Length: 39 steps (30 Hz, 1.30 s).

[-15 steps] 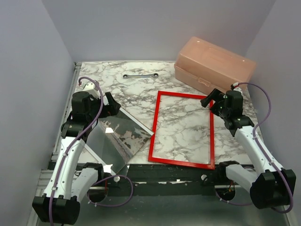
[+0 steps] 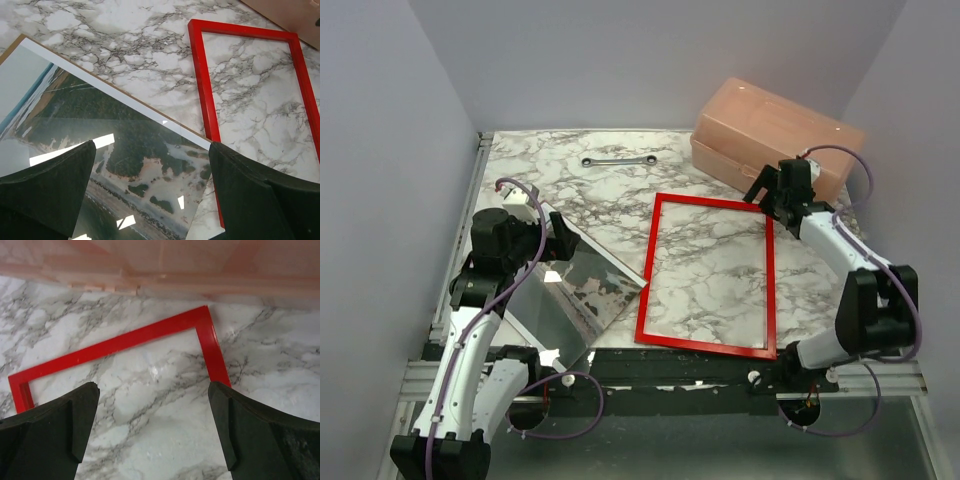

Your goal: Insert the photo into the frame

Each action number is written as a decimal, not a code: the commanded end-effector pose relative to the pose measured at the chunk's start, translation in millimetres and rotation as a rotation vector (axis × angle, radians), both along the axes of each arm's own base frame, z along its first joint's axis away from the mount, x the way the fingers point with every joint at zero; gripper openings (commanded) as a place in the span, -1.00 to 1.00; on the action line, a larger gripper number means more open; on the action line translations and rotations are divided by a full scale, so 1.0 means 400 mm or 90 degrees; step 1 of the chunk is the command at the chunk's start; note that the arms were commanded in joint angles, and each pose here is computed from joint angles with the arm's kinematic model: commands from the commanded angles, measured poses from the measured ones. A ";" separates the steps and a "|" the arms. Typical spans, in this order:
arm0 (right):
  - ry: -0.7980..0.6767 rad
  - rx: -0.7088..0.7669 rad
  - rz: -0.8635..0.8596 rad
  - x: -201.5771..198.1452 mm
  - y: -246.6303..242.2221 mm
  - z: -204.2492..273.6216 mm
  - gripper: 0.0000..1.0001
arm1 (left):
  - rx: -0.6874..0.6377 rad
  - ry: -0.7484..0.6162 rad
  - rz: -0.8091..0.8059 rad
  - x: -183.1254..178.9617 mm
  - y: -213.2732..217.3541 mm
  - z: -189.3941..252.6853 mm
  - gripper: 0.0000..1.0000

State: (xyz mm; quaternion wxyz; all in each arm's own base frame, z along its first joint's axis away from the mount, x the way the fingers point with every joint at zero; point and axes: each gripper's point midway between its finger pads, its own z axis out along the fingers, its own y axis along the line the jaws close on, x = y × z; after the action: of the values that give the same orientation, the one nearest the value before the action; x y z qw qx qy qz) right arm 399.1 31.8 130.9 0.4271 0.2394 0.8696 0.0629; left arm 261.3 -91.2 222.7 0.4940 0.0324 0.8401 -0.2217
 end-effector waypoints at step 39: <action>0.057 0.046 -0.010 -0.078 -0.024 -0.006 1.00 | -0.025 0.047 -0.058 0.001 -0.041 -0.045 0.97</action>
State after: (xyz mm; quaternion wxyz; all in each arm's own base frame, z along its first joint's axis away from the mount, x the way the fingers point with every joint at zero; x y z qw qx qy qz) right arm 401.0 1.1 140.3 0.4241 0.2804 0.8606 0.0291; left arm 264.0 -99.7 200.7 0.4564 0.0391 0.8557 -0.2407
